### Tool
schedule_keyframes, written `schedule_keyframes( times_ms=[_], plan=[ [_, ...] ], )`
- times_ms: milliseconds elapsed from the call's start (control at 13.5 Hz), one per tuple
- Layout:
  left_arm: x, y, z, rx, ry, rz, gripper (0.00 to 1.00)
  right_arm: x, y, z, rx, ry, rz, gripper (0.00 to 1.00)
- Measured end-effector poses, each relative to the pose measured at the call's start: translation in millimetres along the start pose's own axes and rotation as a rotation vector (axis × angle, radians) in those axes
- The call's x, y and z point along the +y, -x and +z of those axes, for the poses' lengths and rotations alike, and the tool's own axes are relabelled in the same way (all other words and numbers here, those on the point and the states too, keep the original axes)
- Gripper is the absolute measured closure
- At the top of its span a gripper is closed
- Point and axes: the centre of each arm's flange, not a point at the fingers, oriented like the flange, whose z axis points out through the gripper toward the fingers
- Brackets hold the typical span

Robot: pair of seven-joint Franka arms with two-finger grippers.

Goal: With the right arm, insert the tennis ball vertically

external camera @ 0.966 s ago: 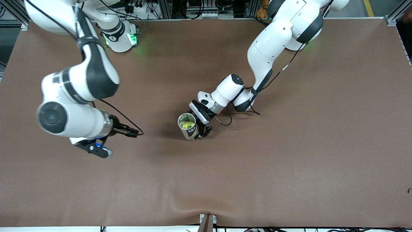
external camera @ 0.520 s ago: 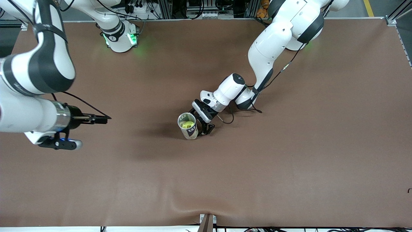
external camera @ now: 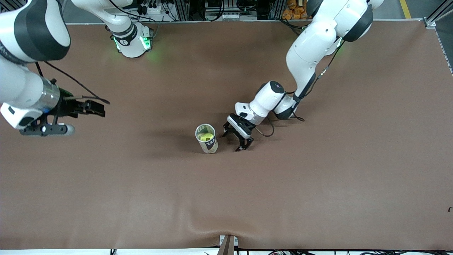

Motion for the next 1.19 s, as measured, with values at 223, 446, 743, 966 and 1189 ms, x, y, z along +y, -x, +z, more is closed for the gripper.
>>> schedule_keyframes(
  times_ms=[223,446,743,966,1189],
  plan=[
    [-35.7,-15.4,-14.3,-0.088,-0.022,-0.026,0.00,19.2,30.0,-15.6,-0.036,0.003,0.018,0.00],
    [-83.2,-44.8,-45.2,-0.188,-0.053,-0.059,0.00,18.6,36.6,-70.9,0.055,0.002,0.015,0.00],
    [-125.5,-67.2,-81.8,-0.319,-0.075,-0.102,0.00,20.6,43.2,-106.3,0.086,0.000,0.018,0.00],
    [-168.5,-83.6,-109.2,-0.417,-0.092,-0.154,0.00,22.8,49.1,-102.7,0.034,0.011,0.022,0.00],
    [-199.1,-116.1,-136.3,-0.480,-0.098,-0.197,0.00,40.6,57.7,-112.9,0.006,0.020,0.055,0.00]
  ],
)
